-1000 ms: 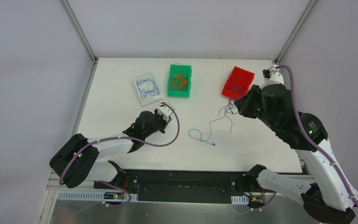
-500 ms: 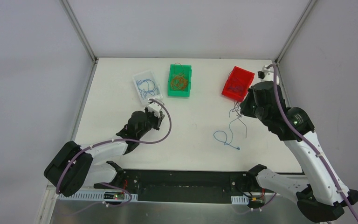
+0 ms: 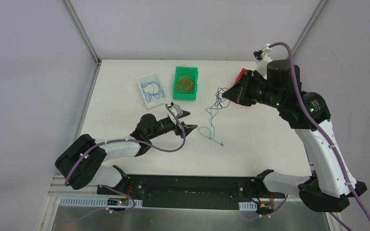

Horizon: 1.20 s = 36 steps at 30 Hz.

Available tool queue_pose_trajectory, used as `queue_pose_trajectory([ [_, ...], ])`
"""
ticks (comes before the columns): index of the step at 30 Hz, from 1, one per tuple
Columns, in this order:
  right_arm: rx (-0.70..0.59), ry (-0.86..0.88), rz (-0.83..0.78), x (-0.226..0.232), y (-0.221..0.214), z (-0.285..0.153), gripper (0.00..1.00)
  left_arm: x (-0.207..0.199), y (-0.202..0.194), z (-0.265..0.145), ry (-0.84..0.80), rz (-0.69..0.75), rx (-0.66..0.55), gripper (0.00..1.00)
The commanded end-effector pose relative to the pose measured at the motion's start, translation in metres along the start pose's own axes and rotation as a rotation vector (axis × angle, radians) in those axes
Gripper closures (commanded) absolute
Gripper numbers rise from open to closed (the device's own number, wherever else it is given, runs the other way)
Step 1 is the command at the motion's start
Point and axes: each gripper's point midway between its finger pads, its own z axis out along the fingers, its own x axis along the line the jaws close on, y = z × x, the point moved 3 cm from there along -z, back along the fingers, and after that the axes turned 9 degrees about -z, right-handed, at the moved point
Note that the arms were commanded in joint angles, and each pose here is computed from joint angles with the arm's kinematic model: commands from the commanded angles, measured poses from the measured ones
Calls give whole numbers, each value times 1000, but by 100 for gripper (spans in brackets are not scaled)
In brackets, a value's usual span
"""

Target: Untangle the cables

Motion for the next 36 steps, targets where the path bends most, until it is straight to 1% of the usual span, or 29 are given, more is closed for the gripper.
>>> queue_pose_trajectory([
  [1,-9,115,18,23,13,-4,100,-28,46,29,-147,9,-171,29],
  [6,-29,127,12,27,23,-1,100,-41,39,47,-188,-70,-192,30],
  [9,-40,133,8,30,29,1,100,-48,32,51,-184,-63,-187,30],
  [13,-39,159,13,35,32,1,100,-44,30,54,-150,-48,-189,33],
  [18,-47,174,21,39,34,-3,100,-37,34,64,-119,-33,-204,35],
  [21,-50,183,29,41,35,-4,100,-37,37,70,-126,-20,-219,35],
  [25,-57,171,34,39,36,-4,100,-44,44,75,-181,-14,-238,39],
  [29,-60,164,36,38,37,-3,100,-56,45,80,-268,-11,-229,43],
  [31,-60,163,38,38,37,-3,100,-63,44,80,-301,12,-226,42],
  [34,-58,161,44,38,37,-2,100,-68,44,83,-321,24,-226,43],
  [35,-57,165,46,38,37,-2,100,-66,44,85,-311,24,-229,47],
  [36,-55,169,48,39,36,-2,100,-63,44,86,-295,25,-231,57],
])
